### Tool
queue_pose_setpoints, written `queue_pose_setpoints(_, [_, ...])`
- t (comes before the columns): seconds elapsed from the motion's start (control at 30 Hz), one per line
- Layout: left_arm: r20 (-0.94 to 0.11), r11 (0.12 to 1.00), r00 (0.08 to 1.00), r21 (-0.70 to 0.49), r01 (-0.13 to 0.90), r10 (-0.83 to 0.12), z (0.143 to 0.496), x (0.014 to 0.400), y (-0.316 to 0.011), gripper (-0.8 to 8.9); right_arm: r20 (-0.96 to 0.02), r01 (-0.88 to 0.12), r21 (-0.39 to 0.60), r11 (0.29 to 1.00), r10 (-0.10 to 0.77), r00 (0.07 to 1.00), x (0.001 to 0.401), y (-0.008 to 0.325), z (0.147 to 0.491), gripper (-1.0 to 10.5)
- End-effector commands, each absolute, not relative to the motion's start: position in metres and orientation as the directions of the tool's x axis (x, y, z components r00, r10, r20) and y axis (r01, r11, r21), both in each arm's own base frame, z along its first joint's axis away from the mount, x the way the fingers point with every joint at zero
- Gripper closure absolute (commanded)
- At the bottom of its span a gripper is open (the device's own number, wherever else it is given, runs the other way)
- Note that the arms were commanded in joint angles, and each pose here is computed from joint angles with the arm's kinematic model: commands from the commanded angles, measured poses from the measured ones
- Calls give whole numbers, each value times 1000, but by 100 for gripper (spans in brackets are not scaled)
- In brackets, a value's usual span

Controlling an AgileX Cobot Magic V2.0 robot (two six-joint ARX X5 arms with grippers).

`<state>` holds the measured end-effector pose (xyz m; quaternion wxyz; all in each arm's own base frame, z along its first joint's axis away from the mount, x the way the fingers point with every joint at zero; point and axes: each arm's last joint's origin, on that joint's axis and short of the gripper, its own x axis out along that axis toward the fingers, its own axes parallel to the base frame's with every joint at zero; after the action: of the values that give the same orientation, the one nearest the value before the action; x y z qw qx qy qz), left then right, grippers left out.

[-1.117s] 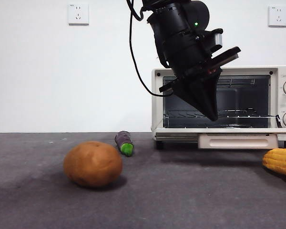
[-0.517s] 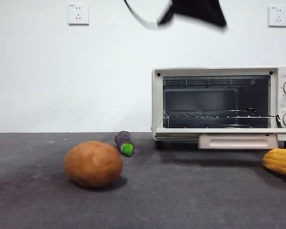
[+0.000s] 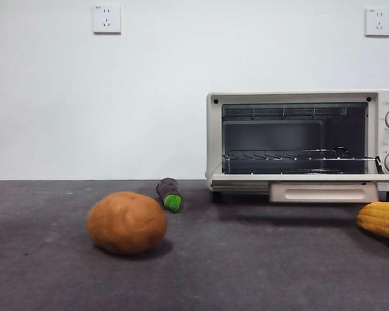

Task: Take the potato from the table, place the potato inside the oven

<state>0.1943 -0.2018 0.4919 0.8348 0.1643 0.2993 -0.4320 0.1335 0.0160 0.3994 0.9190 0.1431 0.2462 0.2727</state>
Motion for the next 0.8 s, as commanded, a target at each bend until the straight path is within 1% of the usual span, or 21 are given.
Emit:
queue_pose_setpoints(0.03, [-601, 619, 532, 78, 782, -596, 509, 175, -179, 820, -340, -456, 448, 769, 618, 709, 142, 25, 403, 920])
queue_pose_setpoints(0.1, [-552, 649, 585, 100, 754, -595, 522, 158, -160, 820, -335, -477, 460, 749, 644, 688, 152, 36, 403, 836])
queue_pose_setpoints(0.13, [-532, 658, 599, 101, 747, -598, 527, 151, -153, 820, -336, -492, 460, 739, 658, 674, 155, 42, 402, 812])
queue_pose_setpoints(0.27, [-456, 683, 634, 76, 727, -624, 542, 124, -125, 820, -379, -551, 452, 701, 710, 593, 171, 76, 394, 810])
queue_pose_setpoints(0.33, [-423, 685, 646, 75, 724, -636, 548, 112, -113, 820, -420, -565, 441, 697, 717, 557, 177, 95, 388, 808])
queue_pose_setpoints(0.47, [-369, 694, 662, 60, 718, -653, 553, 89, -90, 820, -496, -602, 432, 671, 735, 463, 188, 133, 379, 644])
queue_pose_setpoints(0.57, [-363, 700, 664, 42, 713, -654, 547, 74, -74, 820, -547, -620, 412, 668, 725, 418, 196, 159, 378, 556])
queue_pose_setpoints(0.63, [-377, 709, 665, 32, 705, -644, 538, 66, -66, 820, -583, -630, 385, 674, 707, 401, 202, 173, 378, 467])
queue_pose_setpoints(0.73, [-405, 735, 679, 25, 678, -613, 520, 55, -54, 820, -638, -650, 322, 688, 665, 388, 210, 195, 378, 366])
queue_pose_setpoints(0.8, [-423, 750, 683, 10, 661, -596, 506, 48, -46, 820, -674, -671, 273, 689, 635, 378, 214, 210, 377, 322])
